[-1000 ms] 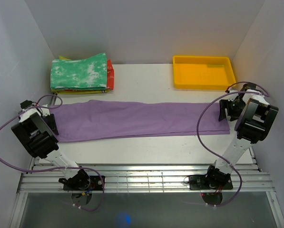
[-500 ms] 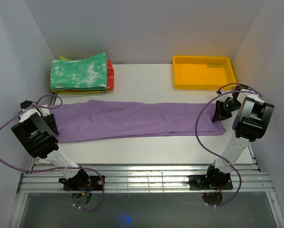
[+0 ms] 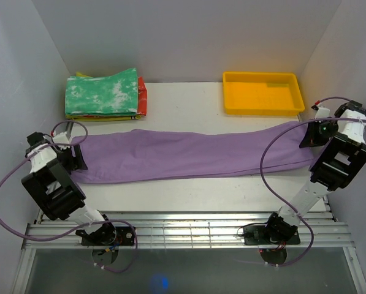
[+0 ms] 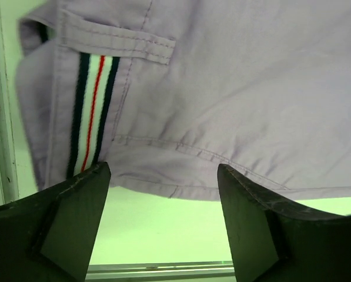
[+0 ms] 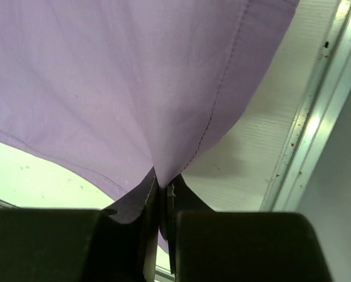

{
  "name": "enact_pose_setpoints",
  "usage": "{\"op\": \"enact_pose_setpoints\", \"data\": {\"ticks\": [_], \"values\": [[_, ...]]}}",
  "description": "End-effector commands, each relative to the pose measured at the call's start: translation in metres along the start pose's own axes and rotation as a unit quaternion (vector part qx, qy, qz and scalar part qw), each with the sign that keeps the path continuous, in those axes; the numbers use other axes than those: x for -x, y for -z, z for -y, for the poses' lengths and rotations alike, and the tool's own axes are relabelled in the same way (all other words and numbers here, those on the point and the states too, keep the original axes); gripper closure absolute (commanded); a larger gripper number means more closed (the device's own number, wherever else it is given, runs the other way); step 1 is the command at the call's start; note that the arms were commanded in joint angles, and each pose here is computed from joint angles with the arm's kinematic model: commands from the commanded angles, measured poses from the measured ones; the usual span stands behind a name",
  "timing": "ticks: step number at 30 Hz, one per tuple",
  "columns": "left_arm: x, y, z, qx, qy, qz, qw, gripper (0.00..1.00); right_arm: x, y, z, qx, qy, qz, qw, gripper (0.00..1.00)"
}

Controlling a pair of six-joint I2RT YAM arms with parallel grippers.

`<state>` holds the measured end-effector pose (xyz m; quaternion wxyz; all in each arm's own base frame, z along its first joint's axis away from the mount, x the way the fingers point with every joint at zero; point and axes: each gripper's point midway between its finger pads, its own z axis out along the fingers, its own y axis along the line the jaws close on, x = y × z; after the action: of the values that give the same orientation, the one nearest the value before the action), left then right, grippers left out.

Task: Fold and stack the trousers
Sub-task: Fold the trousers

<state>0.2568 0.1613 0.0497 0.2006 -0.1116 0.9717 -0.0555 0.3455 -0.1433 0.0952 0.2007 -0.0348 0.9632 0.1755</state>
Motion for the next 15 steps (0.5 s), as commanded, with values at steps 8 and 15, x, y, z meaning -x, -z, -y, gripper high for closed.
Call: {"op": "enact_pose_setpoints", "data": {"ticks": [8, 15], "values": [[0.045, 0.066, 0.064, -0.115, -0.062, 0.141, 0.981, 0.02, 0.056, 0.059, -0.077, 0.099, 0.072, 0.098, 0.988, 0.92], [0.029, 0.046, 0.072, -0.132, -0.045, 0.12, 0.983, 0.02, 0.066, 0.022, -0.199, 0.226, 0.085, 0.096, 0.966, 0.92]]}}
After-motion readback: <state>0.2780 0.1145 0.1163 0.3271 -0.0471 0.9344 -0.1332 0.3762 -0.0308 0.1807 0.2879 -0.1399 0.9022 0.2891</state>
